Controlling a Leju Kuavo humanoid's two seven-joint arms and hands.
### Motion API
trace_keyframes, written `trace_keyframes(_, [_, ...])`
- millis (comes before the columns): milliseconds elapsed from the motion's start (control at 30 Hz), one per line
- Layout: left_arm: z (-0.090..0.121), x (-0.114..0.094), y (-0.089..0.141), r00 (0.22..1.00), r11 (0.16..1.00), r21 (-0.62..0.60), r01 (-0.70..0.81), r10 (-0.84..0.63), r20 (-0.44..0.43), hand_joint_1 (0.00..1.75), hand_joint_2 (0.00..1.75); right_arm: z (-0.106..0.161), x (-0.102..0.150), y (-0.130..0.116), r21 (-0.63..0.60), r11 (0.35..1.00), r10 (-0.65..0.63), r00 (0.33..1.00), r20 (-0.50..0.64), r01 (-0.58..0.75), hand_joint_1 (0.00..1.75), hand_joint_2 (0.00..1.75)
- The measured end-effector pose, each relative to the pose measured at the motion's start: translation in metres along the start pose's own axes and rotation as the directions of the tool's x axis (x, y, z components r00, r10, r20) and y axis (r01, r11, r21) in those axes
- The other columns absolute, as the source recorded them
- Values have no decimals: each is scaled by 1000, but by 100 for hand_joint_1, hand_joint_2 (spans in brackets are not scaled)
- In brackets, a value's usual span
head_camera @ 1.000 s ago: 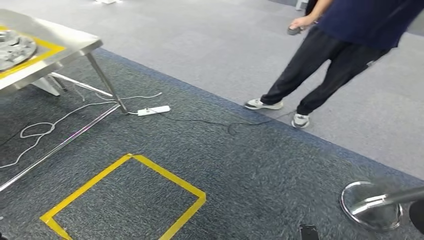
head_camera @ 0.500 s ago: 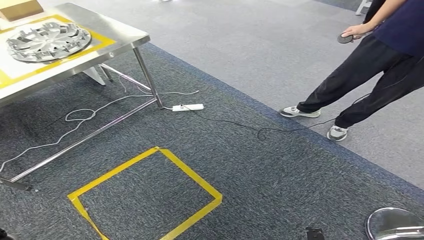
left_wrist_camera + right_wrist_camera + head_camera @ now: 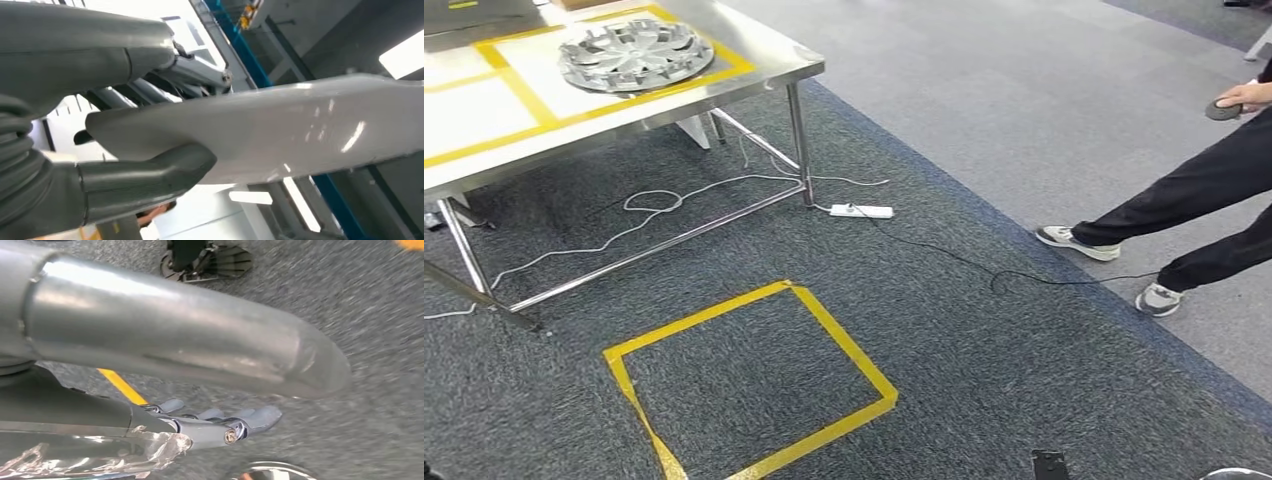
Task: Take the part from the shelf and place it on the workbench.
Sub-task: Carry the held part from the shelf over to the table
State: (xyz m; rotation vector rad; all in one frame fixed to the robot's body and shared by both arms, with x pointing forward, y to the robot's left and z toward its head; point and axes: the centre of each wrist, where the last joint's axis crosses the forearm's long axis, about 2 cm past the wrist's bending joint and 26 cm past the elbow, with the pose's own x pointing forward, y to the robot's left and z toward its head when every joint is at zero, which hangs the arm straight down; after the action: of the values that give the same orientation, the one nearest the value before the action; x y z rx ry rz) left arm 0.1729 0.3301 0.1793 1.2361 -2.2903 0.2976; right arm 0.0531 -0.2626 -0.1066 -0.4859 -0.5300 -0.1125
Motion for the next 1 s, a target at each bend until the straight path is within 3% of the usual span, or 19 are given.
trace_keyframes(1000, [-8, -2, -5, 1000, 999, 29, -28, 28, 7, 175, 175, 0, 2, 1, -14, 999, 45, 999, -14, -46, 0, 0])
